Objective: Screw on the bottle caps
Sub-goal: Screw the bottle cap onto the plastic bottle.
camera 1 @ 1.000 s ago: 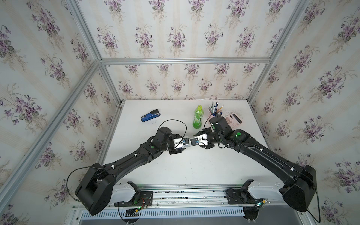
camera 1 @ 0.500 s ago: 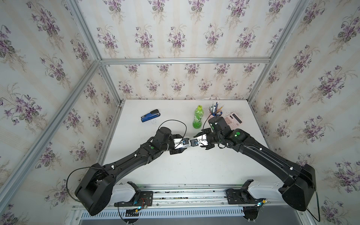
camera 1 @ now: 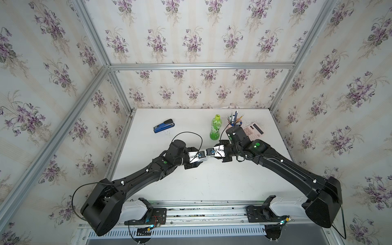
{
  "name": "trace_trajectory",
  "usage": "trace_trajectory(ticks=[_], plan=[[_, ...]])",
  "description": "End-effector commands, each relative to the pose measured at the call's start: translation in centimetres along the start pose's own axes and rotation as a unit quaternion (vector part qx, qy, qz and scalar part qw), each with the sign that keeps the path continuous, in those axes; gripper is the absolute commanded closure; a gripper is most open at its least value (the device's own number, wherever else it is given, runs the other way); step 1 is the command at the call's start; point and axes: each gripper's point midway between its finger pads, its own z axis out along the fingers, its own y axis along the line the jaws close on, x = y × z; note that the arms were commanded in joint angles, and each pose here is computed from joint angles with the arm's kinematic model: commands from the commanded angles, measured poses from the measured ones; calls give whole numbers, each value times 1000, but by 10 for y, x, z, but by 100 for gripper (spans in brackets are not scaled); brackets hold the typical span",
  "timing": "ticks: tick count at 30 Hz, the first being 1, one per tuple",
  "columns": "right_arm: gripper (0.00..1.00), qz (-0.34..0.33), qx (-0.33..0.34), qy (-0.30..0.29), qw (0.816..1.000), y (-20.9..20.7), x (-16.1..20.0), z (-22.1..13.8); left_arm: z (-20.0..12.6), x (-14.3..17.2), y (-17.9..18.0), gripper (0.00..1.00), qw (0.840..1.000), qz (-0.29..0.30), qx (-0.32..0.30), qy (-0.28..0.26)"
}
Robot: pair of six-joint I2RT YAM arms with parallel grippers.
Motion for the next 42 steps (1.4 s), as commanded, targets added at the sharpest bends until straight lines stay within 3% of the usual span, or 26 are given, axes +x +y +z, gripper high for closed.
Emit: trace_trajectory(ticks=[1,3,5,7,10,12,14,17,19,23,24,25,27,30,31,35,37,39,42], plan=[[74,145,-9,-46,988,-7,-21,2,-6,-15,34,41,994,27,-107,-25],[77,219,-7,-48,975,-12,-22,6,-10,-20,39,41,989,42,-139,-34],[79,311,6,-67,948,-23,-24,8,-12,-24,43,41,984,60,-167,-33],[79,414,31,-87,906,-38,-18,8,-12,-27,45,41,979,75,-188,-35],[75,515,43,-122,847,-50,-16,3,-13,-33,50,42,968,94,-228,-41],[69,594,59,-153,788,-58,-9,-3,-11,-37,51,42,961,114,-247,-38],[69,664,20,-199,721,-59,-7,-9,-5,-40,49,42,953,145,-263,-29],[73,750,-50,-223,620,-55,-3,-7,2,-47,49,42,937,190,-292,-24],[73,790,-85,-213,569,-48,-2,0,12,-45,46,42,927,216,-305,-15],[72,835,-92,-202,504,-52,20,4,19,-42,53,42,905,245,-347,1],[70,840,-89,-201,496,-53,26,3,19,-41,53,42,903,245,-353,1],[69,840,-84,-203,496,-55,30,0,21,-37,53,42,904,248,-350,6],[64,822,-68,-205,526,-58,32,-5,23,-29,52,42,912,235,-335,12],[42,744,-22,-192,640,-61,33,-12,22,-14,54,42,936,187,-299,19],[36,706,10,-172,687,-62,38,-13,20,-9,55,42,943,170,-286,22],[33,527,99,-126,835,-66,47,-32,10,0,49,42,974,112,-195,9],[35,429,118,-115,888,-62,40,-40,4,6,42,41,992,51,-114,-10],[34,298,95,-127,941,-46,18,-47,0,8,34,41,998,12,-49,-28],[33,169,90,-107,976,-36,15,-52,-4,9,29,41,999,-13,0,-36]])
